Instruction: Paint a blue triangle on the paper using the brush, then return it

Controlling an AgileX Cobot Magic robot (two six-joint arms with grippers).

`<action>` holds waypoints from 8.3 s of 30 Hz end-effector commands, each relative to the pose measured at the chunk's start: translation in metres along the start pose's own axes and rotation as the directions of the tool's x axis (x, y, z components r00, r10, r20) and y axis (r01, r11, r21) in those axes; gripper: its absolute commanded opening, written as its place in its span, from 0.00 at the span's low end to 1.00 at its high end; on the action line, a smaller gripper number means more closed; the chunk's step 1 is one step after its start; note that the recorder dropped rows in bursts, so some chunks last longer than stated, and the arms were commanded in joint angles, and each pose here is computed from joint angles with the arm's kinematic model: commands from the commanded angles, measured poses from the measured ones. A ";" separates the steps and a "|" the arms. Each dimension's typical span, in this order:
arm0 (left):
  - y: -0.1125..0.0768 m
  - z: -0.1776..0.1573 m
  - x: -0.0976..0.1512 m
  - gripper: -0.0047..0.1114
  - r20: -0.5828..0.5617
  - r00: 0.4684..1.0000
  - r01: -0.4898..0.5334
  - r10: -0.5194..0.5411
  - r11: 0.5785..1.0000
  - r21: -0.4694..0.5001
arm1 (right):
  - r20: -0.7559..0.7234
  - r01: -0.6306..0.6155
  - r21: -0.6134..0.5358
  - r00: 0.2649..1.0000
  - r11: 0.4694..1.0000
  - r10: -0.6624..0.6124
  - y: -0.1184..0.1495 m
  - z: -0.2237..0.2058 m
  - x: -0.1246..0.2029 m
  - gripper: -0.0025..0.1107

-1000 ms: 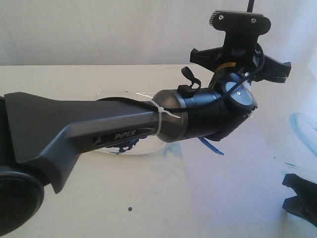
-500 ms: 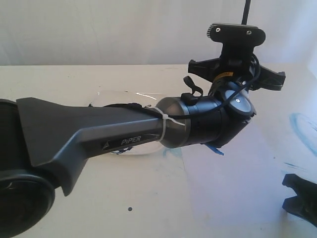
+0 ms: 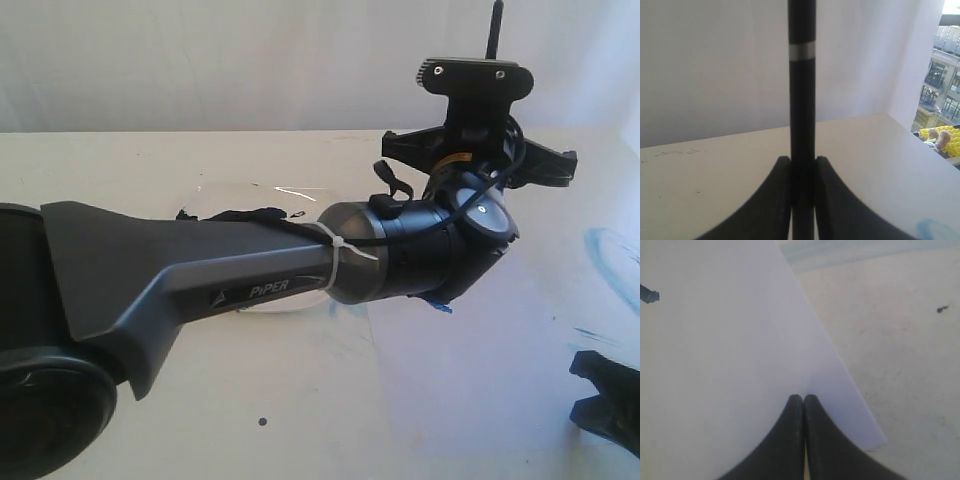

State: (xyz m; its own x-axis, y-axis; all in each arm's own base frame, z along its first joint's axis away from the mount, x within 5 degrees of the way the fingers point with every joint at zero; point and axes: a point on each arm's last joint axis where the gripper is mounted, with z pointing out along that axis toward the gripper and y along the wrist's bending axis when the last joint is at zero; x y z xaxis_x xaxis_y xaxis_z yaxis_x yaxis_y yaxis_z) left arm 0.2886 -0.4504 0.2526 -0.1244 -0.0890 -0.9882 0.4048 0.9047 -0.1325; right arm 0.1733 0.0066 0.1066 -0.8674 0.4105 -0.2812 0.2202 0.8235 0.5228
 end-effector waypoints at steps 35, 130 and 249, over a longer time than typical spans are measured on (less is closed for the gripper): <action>-0.001 -0.005 -0.001 0.04 -0.004 0.999 0.039 -0.039 0.999 -0.032 | -0.020 0.027 0.095 0.999 0.995 -0.025 -0.010 0.000 0.004 0.02; -0.032 -0.056 0.010 0.04 -0.148 0.988 -0.062 0.034 0.979 -0.195 | -0.020 0.027 0.095 0.999 0.995 -0.025 -0.010 0.000 0.004 0.02; 0.441 -0.043 0.009 0.04 -0.278 0.473 0.803 -0.836 0.539 -0.256 | -0.010 0.040 0.069 0.999 0.997 -0.040 -0.008 0.001 0.003 0.02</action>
State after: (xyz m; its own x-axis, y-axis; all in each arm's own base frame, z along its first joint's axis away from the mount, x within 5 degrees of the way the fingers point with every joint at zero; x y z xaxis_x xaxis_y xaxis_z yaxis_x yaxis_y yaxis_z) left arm 0.4249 -0.0345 0.1936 -0.6533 -0.6468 -0.3934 -0.0745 0.5720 -0.8169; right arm 0.1739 0.0068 0.1069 -0.8685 0.3987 -0.2946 0.2034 0.8286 0.5216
